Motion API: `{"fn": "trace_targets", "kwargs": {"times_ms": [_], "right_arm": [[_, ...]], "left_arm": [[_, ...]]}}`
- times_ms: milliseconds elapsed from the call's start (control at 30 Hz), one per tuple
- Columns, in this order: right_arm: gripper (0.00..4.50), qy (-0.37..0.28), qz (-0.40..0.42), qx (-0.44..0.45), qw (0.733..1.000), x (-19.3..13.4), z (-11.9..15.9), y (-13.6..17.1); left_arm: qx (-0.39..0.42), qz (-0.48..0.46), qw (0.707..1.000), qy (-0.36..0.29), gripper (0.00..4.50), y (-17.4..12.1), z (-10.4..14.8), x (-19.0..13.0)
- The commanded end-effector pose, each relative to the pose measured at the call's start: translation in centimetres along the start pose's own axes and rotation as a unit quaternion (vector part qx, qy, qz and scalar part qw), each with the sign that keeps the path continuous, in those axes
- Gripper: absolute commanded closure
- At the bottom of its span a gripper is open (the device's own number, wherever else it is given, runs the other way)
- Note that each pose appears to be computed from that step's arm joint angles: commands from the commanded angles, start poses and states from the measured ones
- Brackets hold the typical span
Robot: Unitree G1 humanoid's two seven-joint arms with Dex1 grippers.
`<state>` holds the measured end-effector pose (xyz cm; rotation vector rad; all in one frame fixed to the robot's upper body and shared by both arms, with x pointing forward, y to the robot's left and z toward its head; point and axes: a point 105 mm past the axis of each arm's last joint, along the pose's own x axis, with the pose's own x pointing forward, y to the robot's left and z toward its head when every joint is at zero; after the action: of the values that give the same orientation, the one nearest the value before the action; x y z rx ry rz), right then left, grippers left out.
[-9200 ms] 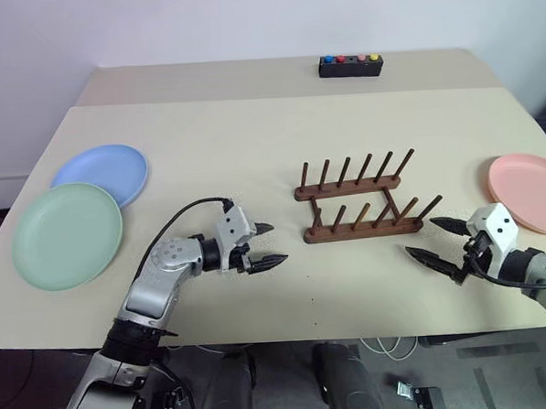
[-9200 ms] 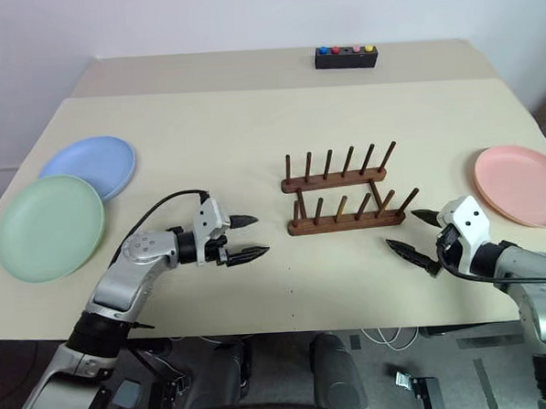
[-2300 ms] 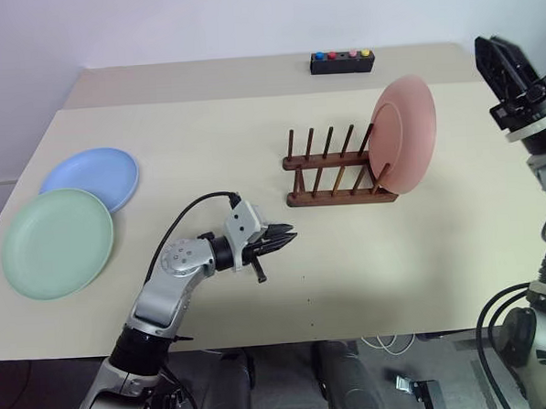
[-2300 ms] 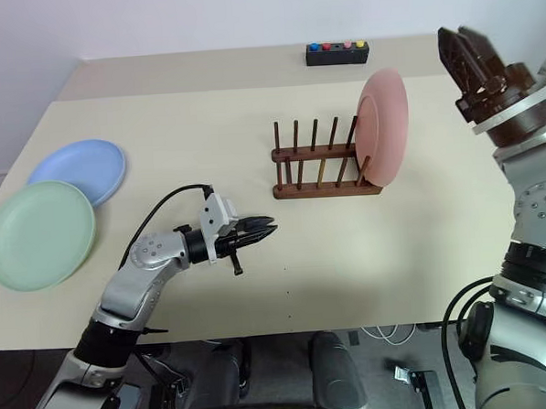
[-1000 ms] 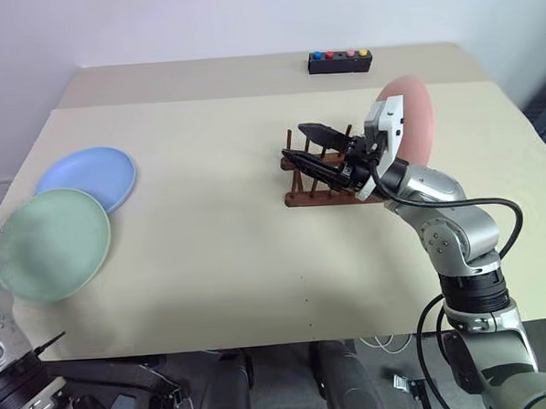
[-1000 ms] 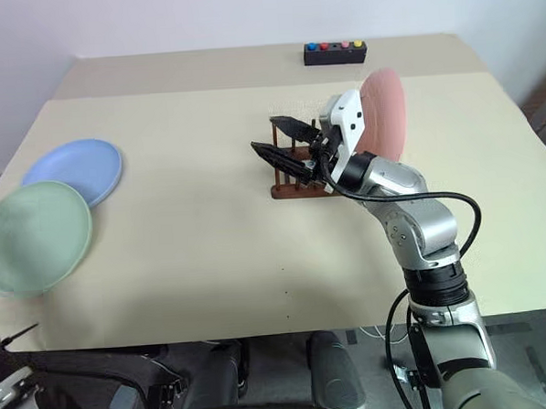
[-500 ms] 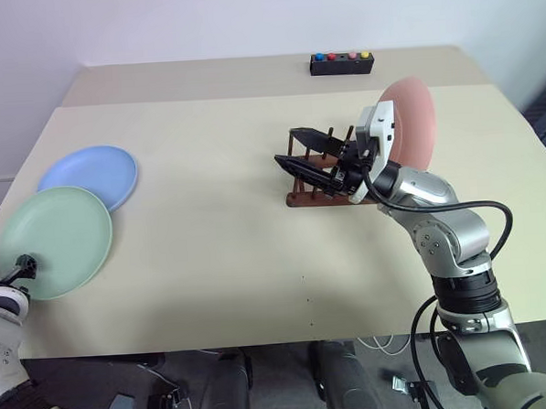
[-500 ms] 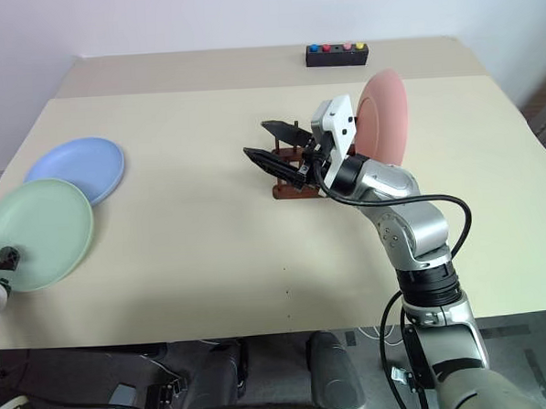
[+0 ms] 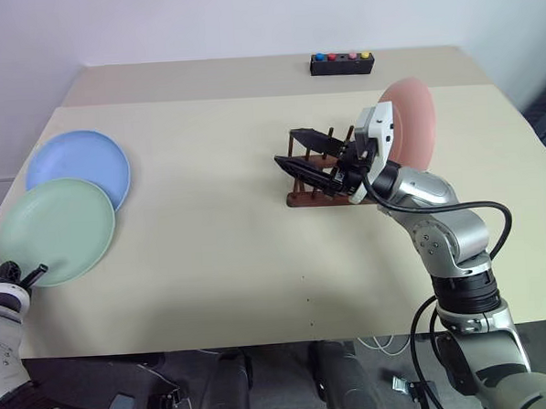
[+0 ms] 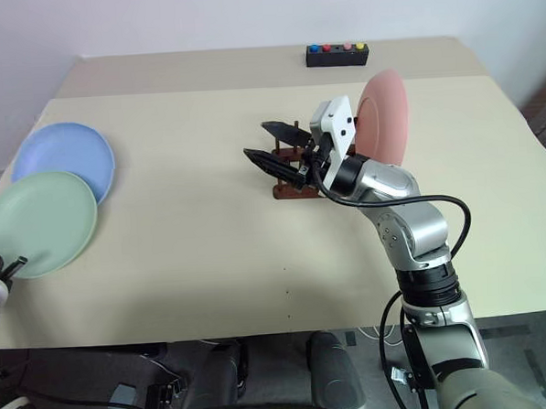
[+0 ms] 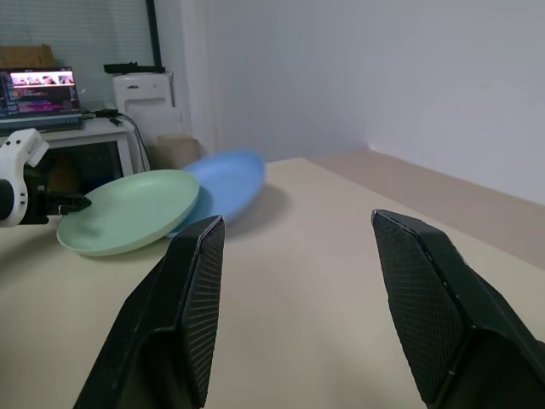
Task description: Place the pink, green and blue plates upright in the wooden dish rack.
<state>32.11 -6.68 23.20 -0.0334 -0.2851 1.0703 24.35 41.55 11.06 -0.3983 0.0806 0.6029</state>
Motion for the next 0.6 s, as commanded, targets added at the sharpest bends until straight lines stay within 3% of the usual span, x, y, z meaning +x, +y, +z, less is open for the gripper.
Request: {"fn": "trace_targets", "kwargs": {"times_ms": [33, 167, 267, 400, 600], "right_arm": [[1.70, -0.019, 0.011, -0.011, 1.000, -0.2, 1.2, 0.4], [1.70, 0.027, 0.041, -0.047, 0.998, -0.5, 0.2, 1.1], [1.70, 0.067, 0.060, -0.121, 0.989, -0.4, -1.0, 1.6], [1.70, 0.073, 0.069, -0.204, 0.974, 0.2, -1.0, 1.8], [1.70, 0.090, 0.077, -0.358, 0.926, 1.2, -1.1, 1.9]], "left_arm": [[-0.009, -0.088, 0.993, -0.078, 4.47, -3.3, 2.9, -1.1], [-0.040, -0.152, 0.976, -0.150, 4.47, -6.0, 5.9, -2.3], [0.023, -0.199, 0.965, -0.168, 4.47, -9.7, 7.2, -2.9], [0.126, -0.276, 0.935, -0.182, 4.47, -16.0, 7.6, -4.2], [0.190, -0.365, 0.892, -0.188, 4.47, -23.9, 6.4, -6.6]]}}
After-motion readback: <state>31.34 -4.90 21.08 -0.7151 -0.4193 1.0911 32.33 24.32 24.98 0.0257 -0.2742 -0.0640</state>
